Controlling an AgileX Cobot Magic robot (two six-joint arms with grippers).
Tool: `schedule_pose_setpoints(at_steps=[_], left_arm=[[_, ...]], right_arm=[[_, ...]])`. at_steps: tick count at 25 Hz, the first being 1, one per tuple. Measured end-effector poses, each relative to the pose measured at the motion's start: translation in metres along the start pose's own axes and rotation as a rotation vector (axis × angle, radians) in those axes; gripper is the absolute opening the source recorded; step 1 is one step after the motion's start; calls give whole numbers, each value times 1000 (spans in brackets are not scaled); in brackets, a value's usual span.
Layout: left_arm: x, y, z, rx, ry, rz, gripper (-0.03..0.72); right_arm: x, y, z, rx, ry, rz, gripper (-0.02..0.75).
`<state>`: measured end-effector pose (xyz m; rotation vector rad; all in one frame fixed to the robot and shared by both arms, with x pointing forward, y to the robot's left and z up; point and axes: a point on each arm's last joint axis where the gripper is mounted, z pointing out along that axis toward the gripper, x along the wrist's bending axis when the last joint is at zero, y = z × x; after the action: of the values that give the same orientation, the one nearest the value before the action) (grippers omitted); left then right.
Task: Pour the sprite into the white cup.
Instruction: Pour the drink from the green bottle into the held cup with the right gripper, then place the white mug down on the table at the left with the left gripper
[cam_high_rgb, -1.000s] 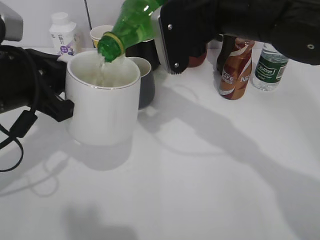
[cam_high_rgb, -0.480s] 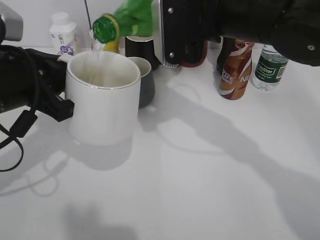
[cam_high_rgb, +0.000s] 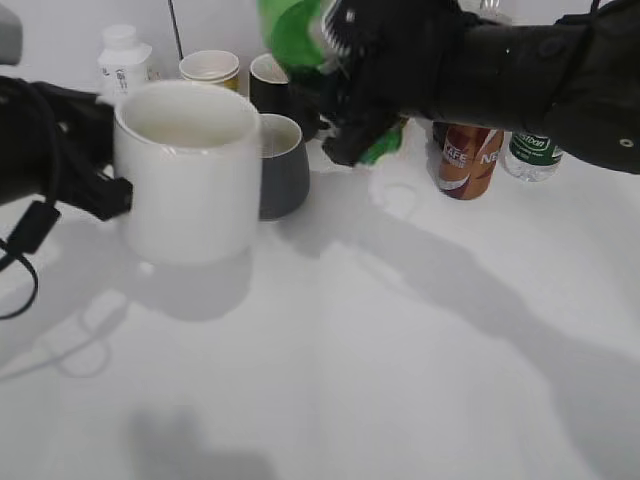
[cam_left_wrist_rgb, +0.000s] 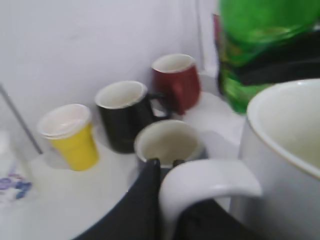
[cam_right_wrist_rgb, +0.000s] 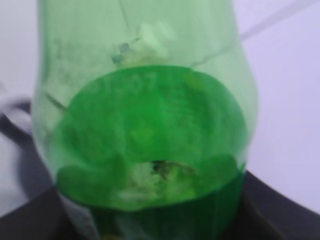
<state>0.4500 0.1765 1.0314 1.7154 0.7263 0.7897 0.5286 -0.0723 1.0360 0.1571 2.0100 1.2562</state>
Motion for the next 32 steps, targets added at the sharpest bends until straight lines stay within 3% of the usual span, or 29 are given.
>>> schedule_pose_setpoints(at_steps=[6,11,14,18,24,32], left_arm=[[43,-5,2,-86,165,-68,43],[80,-34,18,-148,299,-160,42],[93,-55,31,-211,341,-179,42],[107,-85,53,-172,365,-202,42],[125,-102,82,-180,379,-201,42],[125,-131,102,-121,337,-205,42]], right_arm=[[0,0,0,-2,0,412,415],[0,1,-1,-6,-1,543,415],[-2,5,-6,-18,-5,581,415],[4,2,-19,-7,0,592,415],[20,-14,-34,54,21,609,415],[20,-8,-36,-9,35,611,415]])
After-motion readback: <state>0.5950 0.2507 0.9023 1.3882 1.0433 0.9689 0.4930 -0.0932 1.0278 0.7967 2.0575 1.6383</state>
